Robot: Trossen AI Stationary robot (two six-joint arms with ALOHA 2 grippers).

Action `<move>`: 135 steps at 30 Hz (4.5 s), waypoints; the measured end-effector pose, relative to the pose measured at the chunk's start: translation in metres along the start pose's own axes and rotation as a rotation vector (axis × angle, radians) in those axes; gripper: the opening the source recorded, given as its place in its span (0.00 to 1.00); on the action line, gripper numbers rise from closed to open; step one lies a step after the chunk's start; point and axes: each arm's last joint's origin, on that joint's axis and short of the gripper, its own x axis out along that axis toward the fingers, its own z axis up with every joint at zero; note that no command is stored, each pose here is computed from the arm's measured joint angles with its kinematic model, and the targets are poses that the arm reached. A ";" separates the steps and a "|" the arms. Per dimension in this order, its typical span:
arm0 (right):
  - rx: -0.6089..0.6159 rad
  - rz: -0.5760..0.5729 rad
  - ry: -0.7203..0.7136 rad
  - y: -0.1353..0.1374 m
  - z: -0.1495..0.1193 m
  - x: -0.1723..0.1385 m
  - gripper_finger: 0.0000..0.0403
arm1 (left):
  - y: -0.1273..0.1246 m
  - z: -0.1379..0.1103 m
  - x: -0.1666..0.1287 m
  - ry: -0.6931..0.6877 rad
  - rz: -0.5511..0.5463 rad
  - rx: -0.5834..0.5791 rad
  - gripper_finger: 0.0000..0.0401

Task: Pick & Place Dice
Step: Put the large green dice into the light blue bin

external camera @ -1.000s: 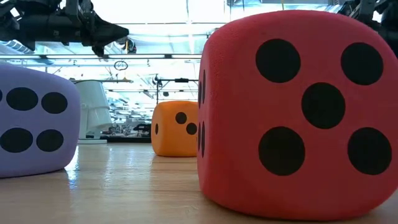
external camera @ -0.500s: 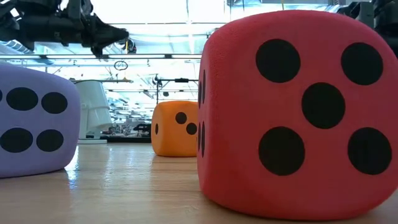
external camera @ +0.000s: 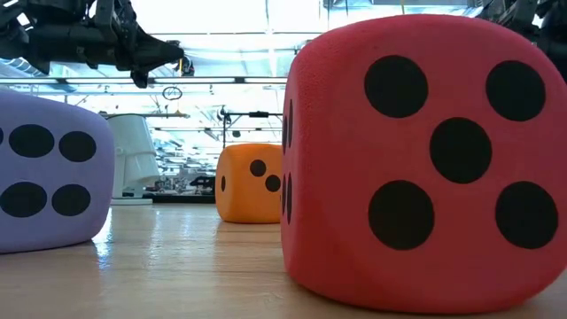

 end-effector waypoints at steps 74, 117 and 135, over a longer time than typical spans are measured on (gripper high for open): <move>-0.043 -0.038 0.080 -0.003 -0.012 0.005 0.00 | -0.008 -0.005 -0.040 0.096 0.184 0.108 0.05; -0.254 -0.234 1.220 0.096 0.106 0.135 0.25 | -0.008 -0.006 -0.039 0.114 0.185 0.129 0.05; -0.079 -0.081 1.648 0.153 0.031 0.105 0.98 | -0.008 -0.006 -0.039 0.109 0.184 0.125 0.05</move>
